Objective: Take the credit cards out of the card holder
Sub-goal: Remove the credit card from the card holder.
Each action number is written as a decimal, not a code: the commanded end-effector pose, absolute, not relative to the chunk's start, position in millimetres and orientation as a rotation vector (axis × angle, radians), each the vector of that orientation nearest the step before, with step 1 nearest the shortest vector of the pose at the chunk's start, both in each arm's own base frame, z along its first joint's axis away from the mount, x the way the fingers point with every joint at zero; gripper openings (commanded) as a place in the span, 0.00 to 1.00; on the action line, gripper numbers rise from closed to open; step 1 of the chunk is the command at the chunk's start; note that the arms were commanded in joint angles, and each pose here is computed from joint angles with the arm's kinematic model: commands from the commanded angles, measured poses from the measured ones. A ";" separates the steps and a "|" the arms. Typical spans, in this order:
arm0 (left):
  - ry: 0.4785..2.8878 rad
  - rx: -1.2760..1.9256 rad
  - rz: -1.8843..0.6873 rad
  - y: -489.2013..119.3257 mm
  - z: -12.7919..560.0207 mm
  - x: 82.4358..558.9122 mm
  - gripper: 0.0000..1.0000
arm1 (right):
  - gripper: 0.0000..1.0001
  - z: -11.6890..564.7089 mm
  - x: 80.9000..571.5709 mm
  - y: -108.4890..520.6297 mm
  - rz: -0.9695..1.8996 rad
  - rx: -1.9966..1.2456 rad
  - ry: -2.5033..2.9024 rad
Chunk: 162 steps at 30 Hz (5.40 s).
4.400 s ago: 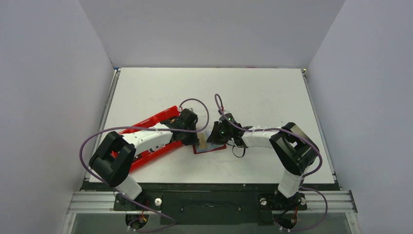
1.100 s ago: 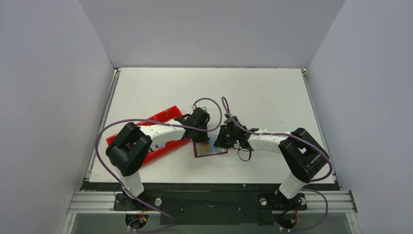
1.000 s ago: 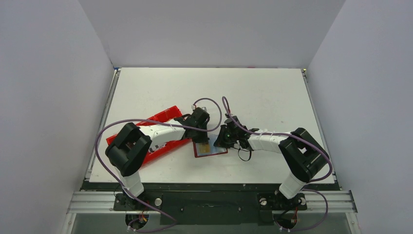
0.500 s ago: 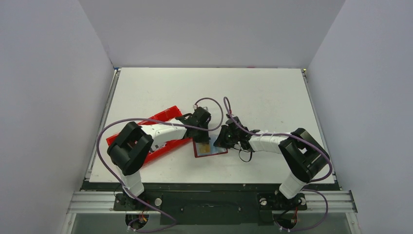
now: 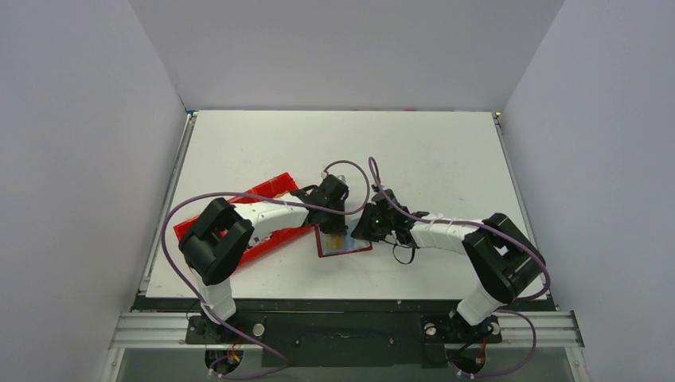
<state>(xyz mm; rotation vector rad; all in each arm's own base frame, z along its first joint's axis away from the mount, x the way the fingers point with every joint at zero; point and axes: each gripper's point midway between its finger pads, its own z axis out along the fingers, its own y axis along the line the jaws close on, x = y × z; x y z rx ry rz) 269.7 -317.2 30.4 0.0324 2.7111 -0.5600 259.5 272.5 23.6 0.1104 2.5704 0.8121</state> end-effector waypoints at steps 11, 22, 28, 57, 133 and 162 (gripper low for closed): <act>2.630 0.080 -0.718 -347.2 60.3 282.2 0.01 | 0.18 79.8 267.4 259.7 0.707 0.034 2.420; 2.634 0.106 -0.752 -356.7 59.1 285.5 0.02 | 0.22 85.2 254.2 270.4 0.605 -0.055 2.370; 2.642 0.129 -0.767 -362.5 57.1 287.3 0.02 | 0.26 91.8 246.8 273.0 0.543 -0.095 2.324; 2.538 0.257 -0.893 -383.5 103.3 298.1 0.12 | 0.19 120.9 224.2 305.1 0.614 -0.223 2.103; 2.681 0.008 -0.401 -263.2 32.4 266.7 0.07 | 0.30 25.2 266.5 308.2 0.981 0.099 2.469; 2.647 -0.014 -0.348 -254.4 49.0 262.8 0.08 | 0.28 16.4 265.1 299.8 1.051 0.175 2.473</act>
